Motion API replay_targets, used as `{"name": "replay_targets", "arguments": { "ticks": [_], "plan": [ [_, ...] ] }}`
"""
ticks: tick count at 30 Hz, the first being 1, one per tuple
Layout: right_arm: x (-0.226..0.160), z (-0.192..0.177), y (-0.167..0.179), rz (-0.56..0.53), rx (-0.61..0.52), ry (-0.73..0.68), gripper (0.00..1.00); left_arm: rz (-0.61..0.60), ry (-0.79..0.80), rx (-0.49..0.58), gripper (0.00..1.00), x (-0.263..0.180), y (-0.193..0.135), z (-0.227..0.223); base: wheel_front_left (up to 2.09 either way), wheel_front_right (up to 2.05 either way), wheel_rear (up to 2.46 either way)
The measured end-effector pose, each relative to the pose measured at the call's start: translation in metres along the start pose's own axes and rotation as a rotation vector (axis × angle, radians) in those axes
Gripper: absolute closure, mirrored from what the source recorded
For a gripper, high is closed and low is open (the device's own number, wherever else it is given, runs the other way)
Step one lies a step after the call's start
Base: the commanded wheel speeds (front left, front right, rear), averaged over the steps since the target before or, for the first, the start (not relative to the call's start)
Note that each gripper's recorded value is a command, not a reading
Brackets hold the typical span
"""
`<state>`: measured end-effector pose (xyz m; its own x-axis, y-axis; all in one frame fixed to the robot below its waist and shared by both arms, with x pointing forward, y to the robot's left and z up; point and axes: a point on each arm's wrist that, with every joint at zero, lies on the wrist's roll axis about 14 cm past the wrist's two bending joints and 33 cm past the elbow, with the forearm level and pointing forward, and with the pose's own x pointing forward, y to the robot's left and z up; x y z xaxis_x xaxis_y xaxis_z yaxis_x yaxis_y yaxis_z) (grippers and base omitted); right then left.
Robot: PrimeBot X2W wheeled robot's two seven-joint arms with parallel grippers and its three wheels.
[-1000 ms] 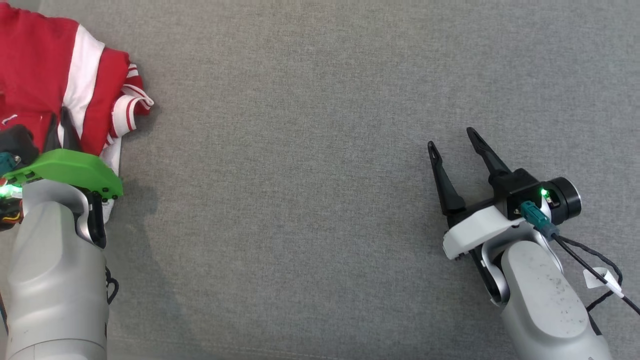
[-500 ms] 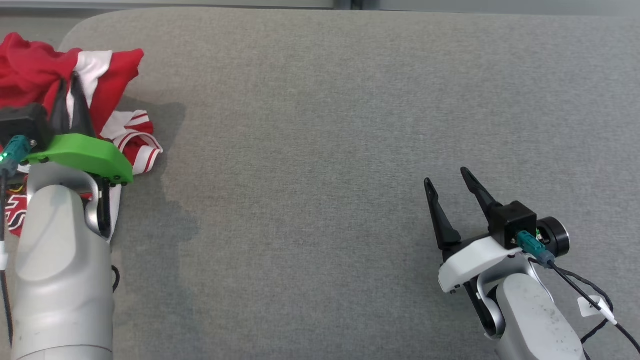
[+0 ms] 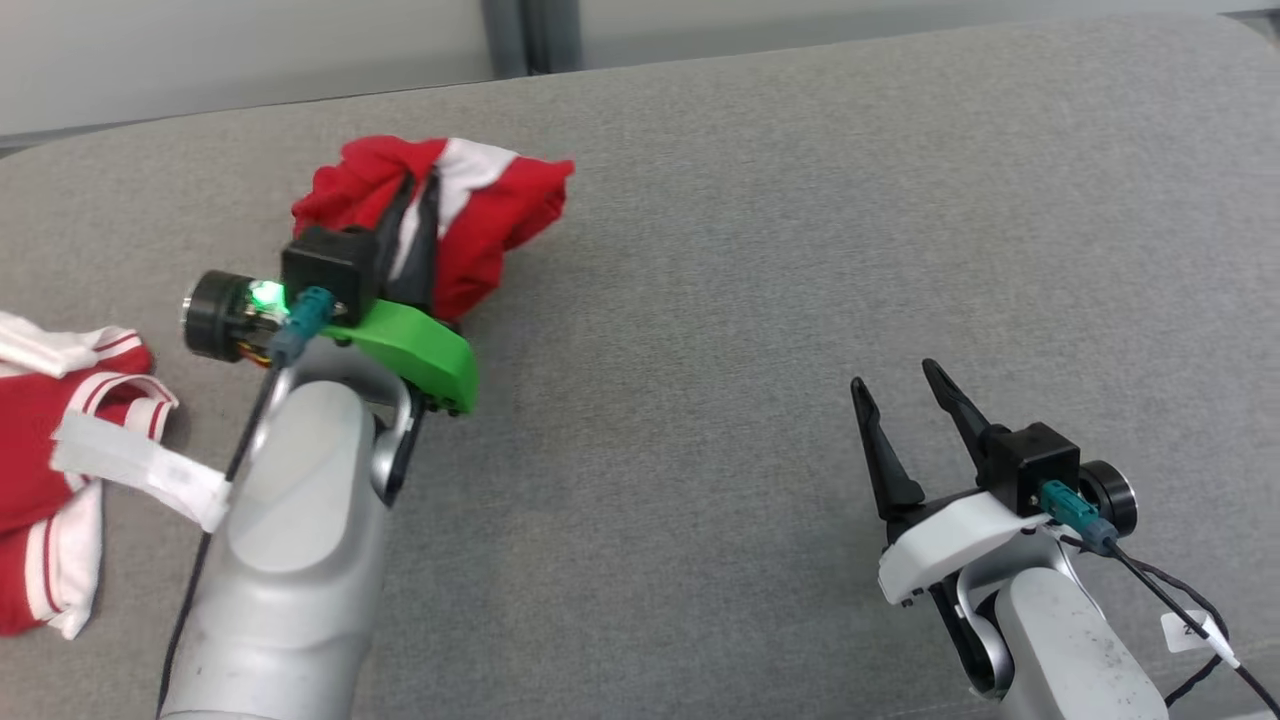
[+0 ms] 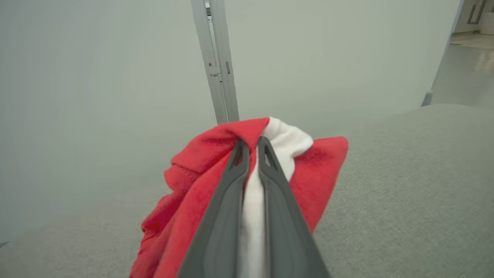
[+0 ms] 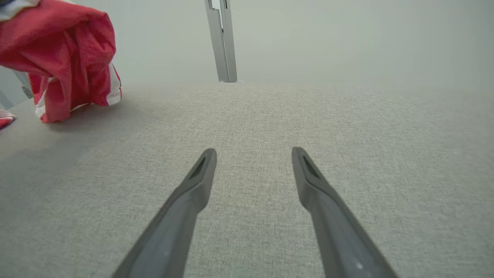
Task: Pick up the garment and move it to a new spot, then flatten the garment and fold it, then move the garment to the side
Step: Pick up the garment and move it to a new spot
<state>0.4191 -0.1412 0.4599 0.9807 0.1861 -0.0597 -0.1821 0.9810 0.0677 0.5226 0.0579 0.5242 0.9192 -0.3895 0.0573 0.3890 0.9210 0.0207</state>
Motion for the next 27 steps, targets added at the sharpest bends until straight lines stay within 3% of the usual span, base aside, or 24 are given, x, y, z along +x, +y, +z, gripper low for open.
{"name": "replay_targets", "arguments": {
  "ticks": [10, 17, 18, 19, 20, 27],
  "plan": [
    [-0.026, 0.006, -0.033, -0.106, -0.001, -0.009, 0.00, -0.435, -0.017, -0.092, 1.00, -0.007, -0.156, 0.000, 0.00, 0.00, 0.00],
    [-0.033, 0.006, -0.043, -0.140, 0.001, -0.007, 0.00, -0.582, 0.011, -0.081, 1.00, -0.028, -0.210, -0.012, 0.00, 0.00, 0.00],
    [-0.033, 0.005, -0.044, -0.142, 0.002, -0.007, 0.00, -0.582, 0.015, -0.071, 0.75, -0.029, -0.211, -0.014, 0.00, 0.00, 0.00],
    [-0.033, 0.006, -0.044, -0.145, 0.002, -0.008, 0.00, -0.572, 0.025, -0.066, 0.32, -0.030, -0.210, -0.017, 0.00, 0.00, 0.00],
    [-0.034, 0.006, -0.045, -0.147, 0.003, -0.009, 0.00, -0.559, 0.040, -0.060, 0.00, -0.032, -0.207, -0.023, 0.00, 0.00, 0.00],
    [-0.033, 0.009, -0.044, -0.147, 0.009, -0.020, 0.00, -0.363, 0.088, -0.062, 0.00, -0.034, -0.159, -0.040, 0.00, 0.00, 0.00]
  ]
}}
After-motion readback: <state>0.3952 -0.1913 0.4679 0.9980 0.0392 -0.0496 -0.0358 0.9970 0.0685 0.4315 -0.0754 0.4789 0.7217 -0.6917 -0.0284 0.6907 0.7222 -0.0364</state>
